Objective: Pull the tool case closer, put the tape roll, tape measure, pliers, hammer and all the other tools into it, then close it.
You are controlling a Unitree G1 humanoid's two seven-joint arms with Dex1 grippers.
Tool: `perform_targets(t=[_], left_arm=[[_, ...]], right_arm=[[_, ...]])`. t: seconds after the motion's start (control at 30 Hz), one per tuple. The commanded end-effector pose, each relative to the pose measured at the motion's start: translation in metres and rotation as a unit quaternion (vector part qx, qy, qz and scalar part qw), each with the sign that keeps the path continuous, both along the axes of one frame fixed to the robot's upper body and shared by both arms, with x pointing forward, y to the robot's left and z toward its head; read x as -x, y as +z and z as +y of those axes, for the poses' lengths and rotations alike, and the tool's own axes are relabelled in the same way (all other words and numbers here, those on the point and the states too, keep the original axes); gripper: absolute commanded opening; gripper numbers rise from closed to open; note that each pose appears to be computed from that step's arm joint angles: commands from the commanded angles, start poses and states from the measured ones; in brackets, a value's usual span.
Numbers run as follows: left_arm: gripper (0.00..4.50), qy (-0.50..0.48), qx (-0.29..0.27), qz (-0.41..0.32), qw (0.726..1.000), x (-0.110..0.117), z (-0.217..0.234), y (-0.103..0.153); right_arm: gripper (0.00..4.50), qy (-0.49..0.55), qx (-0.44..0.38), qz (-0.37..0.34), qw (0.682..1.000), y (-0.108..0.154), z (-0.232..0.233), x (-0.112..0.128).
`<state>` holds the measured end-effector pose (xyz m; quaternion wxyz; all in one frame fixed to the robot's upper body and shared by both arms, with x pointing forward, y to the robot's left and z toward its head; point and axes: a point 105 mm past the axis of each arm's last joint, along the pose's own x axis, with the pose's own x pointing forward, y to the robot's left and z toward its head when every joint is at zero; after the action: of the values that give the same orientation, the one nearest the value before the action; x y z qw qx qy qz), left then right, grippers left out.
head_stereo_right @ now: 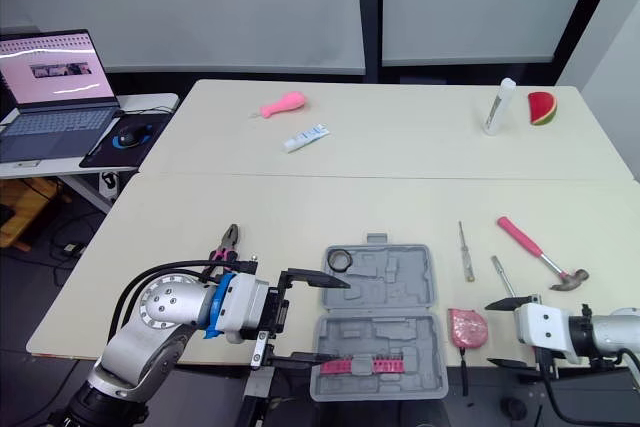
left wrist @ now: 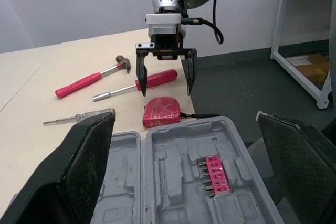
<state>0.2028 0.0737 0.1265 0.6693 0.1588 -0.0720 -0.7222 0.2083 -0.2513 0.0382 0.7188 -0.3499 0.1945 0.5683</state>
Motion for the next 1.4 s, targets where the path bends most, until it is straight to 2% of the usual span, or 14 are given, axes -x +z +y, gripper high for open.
perform_targets(t=[0.03, 0.37, 0.97, 1.07, 1.13, 1.3, 1.4], left_arm=[[4.50, -0.009, 0.002, -0.009, 1.000, 0.002, -0.001, 0.001], [4.50, -0.005, 0.002, -0.012, 1.000, 0.001, 0.002, -0.002], [4.50, -0.001, 0.007, -0.023, 1.000, 0.001, 0.000, -0.001], [4.50, -0.001, 0.010, -0.024, 1.000, 0.002, -0.001, 0.001], [4.50, -0.001, 0.010, -0.024, 1.000, 0.002, -0.002, 0.001], [4.50, 0.000, 0.011, -0.023, 1.000, 0.002, -0.002, 0.001], [4.50, 0.006, 0.009, -0.024, 1.000, -0.001, 0.000, 0.002]], right_arm=[[4.47, 0.006, 0.001, -0.011, 1.000, 0.000, 0.001, -0.005], [4.47, 0.010, 0.004, -0.006, 1.000, -0.006, 0.006, -0.018], [4.47, 0.022, 0.003, 0.024, 0.999, -0.016, 0.016, -0.017], [3.87, 0.025, -0.003, 0.017, 1.000, -0.015, 0.019, -0.018], [3.27, 0.025, -0.004, 0.013, 1.000, -0.015, 0.020, -0.018], [3.19, 0.015, -0.006, 0.003, 1.000, -0.013, 0.019, -0.022], [3.19, 0.010, -0.005, -0.001, 1.000, 0.002, 0.015, -0.024]])
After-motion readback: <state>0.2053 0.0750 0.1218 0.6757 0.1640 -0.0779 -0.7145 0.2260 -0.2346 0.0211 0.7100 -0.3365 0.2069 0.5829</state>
